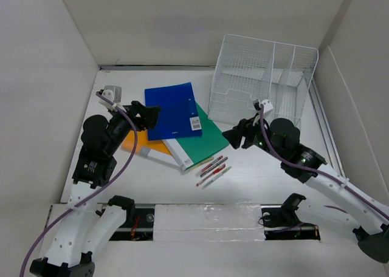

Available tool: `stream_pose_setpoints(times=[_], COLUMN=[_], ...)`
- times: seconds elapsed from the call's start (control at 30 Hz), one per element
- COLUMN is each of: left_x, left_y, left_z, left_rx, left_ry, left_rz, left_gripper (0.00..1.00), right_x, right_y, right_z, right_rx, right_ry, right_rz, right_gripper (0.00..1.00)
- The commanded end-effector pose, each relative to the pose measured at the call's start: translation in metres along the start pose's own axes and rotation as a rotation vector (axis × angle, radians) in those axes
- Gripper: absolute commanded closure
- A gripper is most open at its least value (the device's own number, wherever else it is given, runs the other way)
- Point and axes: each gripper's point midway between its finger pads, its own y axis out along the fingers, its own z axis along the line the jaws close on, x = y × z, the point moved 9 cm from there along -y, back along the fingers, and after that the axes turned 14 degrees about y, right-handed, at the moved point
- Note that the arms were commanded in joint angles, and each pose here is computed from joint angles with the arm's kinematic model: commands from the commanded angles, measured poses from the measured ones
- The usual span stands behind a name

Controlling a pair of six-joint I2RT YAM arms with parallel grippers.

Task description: Organize the desk

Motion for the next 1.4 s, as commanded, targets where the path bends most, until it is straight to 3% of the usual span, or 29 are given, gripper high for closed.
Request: stream_pose_setpoints(times=[0.0, 0.1, 0.27, 0.4, 0.57, 0.67, 0.77, 0.9, 1.0, 1.17, 1.2, 1.23, 1.27, 1.3, 1.37], left_x=[0.008, 0.003, -0.006, -0.020, -0.049, -0.054, -0.051, -0.046, -0.049, -0.072, -0.075, -0.074, -0.075, -0.081, -0.093], left_y=[0.002, 0.000, -0.002, 0.001, 0.009, 0.010, 0.010, 0.007, 0.011, 0.025, 0.030, 0.033, 0.036, 0.045, 0.050], left_z=[0.000, 0.002, 0.006, 0.005, -0.010, -0.013, -0.007, 0.006, 0.016, 0.016, 0.017, 0.018, 0.020, 0.024, 0.030], left_rx=[0.005, 0.029, 0.070, 0.039, -0.206, -0.249, -0.186, -0.015, 0.096, 0.080, 0.087, 0.111, 0.143, 0.192, 0.264], left_ry=[-0.018, -0.022, -0.039, -0.061, -0.083, -0.088, -0.058, -0.019, -0.020, -0.126, -0.144, -0.156, -0.197, -0.242, -0.300], left_rz=[-0.053, -0.047, -0.030, 0.009, 0.045, 0.065, 0.072, 0.133, 0.173, 0.231, 0.249, 0.248, 0.252, 0.238, 0.247], left_gripper=[0.21, 0.21, 0.22, 0.23, 0.20, 0.20, 0.16, 0.02, 0.01, 0.01, 0.06, 0.17, 0.54, 0.67, 0.67], right_x=[0.019, 0.021, 0.000, -0.026, -0.058, -0.048, -0.031, -0.036, -0.049, -0.046, -0.047, -0.045, -0.045, -0.043, -0.036], right_y=[-0.007, -0.007, 0.008, 0.010, -0.004, -0.015, -0.016, 0.016, 0.046, 0.103, 0.111, 0.120, 0.136, 0.151, 0.159], right_z=[0.009, 0.006, -0.009, -0.035, -0.066, -0.067, -0.061, -0.053, -0.046, -0.035, -0.035, -0.032, -0.033, -0.036, -0.039], right_rx=[0.004, -0.021, -0.086, -0.236, -0.423, -0.445, -0.379, -0.260, -0.173, -0.056, -0.043, -0.021, -0.026, -0.032, -0.038], right_ry=[0.010, 0.015, 0.043, 0.068, 0.106, 0.125, 0.146, 0.131, 0.115, 0.116, 0.115, 0.115, 0.119, 0.140, 0.152], right_rz=[-0.108, -0.116, -0.031, 0.036, 0.088, 0.009, -0.046, 0.081, 0.189, 0.181, 0.189, 0.187, 0.192, 0.177, 0.136], right_gripper=[0.40, 0.52, 0.90, 0.98, 0.93, 0.85, 0.75, 0.68, 0.62, 0.52, 0.51, 0.51, 0.50, 0.49, 0.47])
